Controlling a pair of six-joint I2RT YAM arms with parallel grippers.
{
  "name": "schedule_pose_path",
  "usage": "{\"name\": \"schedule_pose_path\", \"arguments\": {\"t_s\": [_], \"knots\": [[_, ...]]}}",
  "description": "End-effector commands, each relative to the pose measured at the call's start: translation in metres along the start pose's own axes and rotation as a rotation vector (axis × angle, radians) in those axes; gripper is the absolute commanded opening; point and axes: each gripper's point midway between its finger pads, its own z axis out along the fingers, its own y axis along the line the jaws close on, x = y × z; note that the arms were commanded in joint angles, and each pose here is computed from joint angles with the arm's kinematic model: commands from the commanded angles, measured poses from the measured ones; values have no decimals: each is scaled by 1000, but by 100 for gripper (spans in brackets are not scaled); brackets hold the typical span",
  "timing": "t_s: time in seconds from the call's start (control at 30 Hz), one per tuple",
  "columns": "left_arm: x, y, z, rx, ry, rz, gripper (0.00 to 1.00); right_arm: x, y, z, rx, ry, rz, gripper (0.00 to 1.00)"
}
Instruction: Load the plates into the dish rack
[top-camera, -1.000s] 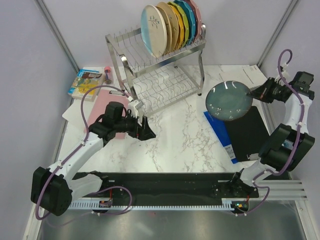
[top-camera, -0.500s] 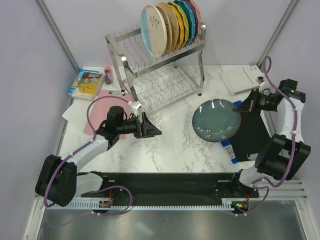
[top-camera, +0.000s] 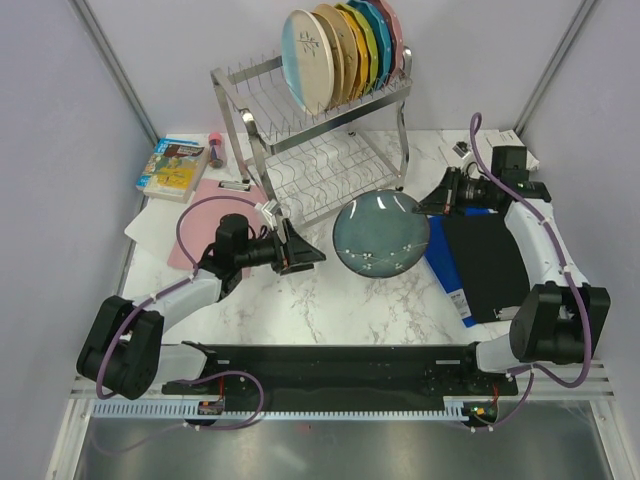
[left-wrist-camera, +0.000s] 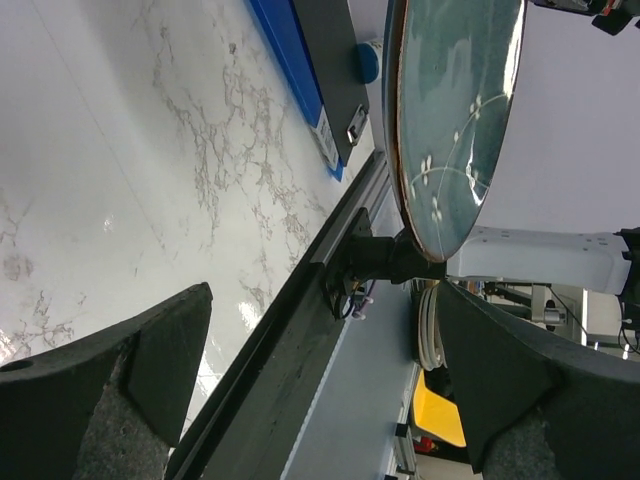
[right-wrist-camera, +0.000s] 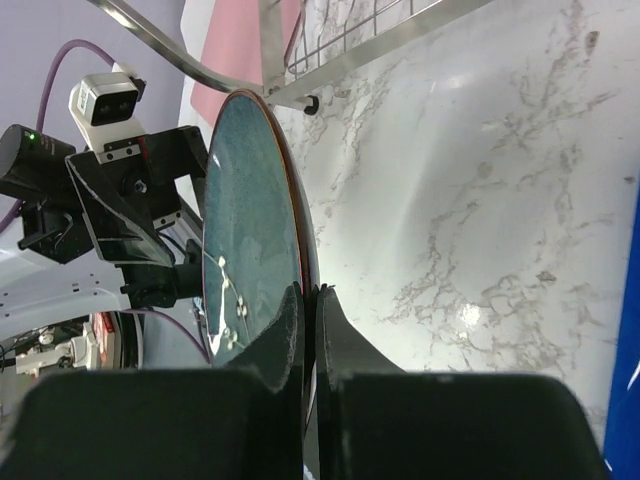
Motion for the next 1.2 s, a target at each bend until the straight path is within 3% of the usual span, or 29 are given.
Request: {"name": "schedule_pose_path", "arguments": {"t_s": [0.0, 0.3, 0.57, 0.67, 0.77, 0.8, 0.87, 0.93, 1.0, 1.07, 1.17], "knots": [[-13, -12, 3, 33, -39, 12, 99, -5, 49, 14, -145, -7, 5, 0], [-23, -26, 5, 64, -42, 37, 95, 8, 71, 48, -199, 39, -4, 0], [-23, -41, 4, 124, -5, 85, 75, 15, 81, 71, -221, 68, -9, 0], [-19, -50, 1, 166, 22, 126, 60, 20, 83, 80, -220, 87, -15, 0], [-16, -62, -6, 210, 59, 158, 29, 24, 83, 86, -218, 107, -27, 0], [-14, -65, -9, 222, 77, 161, 13, 25, 82, 87, -213, 110, -31, 0], [-10, -66, -14, 224, 98, 153, 3, 31, 81, 86, -205, 132, -44, 0], [-4, -70, -20, 246, 123, 167, 2, 38, 79, 83, -209, 153, -51, 1], [3, -70, -25, 264, 145, 187, 2, 52, 81, 76, -241, 202, -54, 31], [6, -70, -29, 269, 147, 200, 2, 68, 77, 72, -241, 244, -56, 53], [11, -71, -33, 272, 153, 212, 2, 81, 74, 71, -271, 286, -43, 64]]}}
